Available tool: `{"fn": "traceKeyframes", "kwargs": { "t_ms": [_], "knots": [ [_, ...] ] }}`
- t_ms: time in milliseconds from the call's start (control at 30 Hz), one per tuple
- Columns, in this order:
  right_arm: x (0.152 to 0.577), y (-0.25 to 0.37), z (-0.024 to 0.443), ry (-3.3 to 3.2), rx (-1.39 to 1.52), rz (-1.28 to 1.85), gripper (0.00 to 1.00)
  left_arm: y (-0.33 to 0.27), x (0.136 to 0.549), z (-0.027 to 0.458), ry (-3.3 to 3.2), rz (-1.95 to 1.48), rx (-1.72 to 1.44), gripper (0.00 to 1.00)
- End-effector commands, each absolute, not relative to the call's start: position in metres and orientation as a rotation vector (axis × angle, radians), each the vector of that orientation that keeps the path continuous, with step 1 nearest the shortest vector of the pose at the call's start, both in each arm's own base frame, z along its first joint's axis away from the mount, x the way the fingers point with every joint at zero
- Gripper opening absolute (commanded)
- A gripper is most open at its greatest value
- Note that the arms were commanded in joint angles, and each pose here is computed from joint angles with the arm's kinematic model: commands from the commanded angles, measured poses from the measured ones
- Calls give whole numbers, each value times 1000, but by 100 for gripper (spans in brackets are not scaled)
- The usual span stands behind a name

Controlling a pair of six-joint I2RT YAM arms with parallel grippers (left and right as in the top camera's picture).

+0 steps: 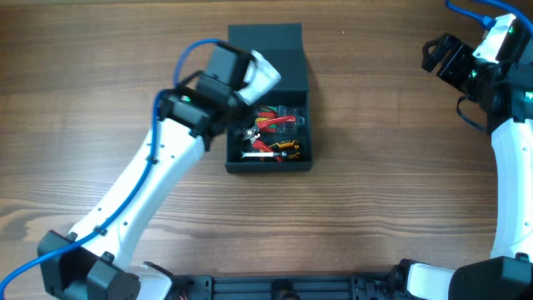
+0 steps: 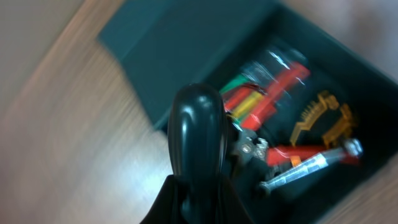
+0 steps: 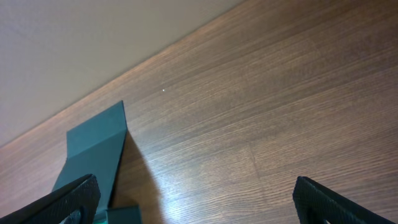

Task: Pack container
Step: 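Carry the screwdriver into the green box and release it, then raise the left gripper and bring both grippers to the box lid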

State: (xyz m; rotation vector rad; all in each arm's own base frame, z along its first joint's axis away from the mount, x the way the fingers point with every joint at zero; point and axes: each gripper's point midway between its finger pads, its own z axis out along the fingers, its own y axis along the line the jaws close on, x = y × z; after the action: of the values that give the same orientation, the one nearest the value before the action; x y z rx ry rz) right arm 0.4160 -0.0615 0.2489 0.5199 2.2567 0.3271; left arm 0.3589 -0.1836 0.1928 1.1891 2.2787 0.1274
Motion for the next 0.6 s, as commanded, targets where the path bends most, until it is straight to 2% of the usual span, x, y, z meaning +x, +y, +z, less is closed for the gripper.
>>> {"fn": "traceKeyframes", "kwargs": {
  "t_ms": [0, 233, 567],
  "knots": [
    [417, -61, 251, 2250, 521, 330, 100, -216, 330, 159, 2058, 124, 1770, 4],
    [417, -61, 251, 2251, 520, 330, 100, -228, 316, 97, 1952, 107, 2159, 4],
    [417, -61, 251, 2250, 521, 330, 100, -271, 307, 69, 1813, -11, 2252, 4]
  ]
}}
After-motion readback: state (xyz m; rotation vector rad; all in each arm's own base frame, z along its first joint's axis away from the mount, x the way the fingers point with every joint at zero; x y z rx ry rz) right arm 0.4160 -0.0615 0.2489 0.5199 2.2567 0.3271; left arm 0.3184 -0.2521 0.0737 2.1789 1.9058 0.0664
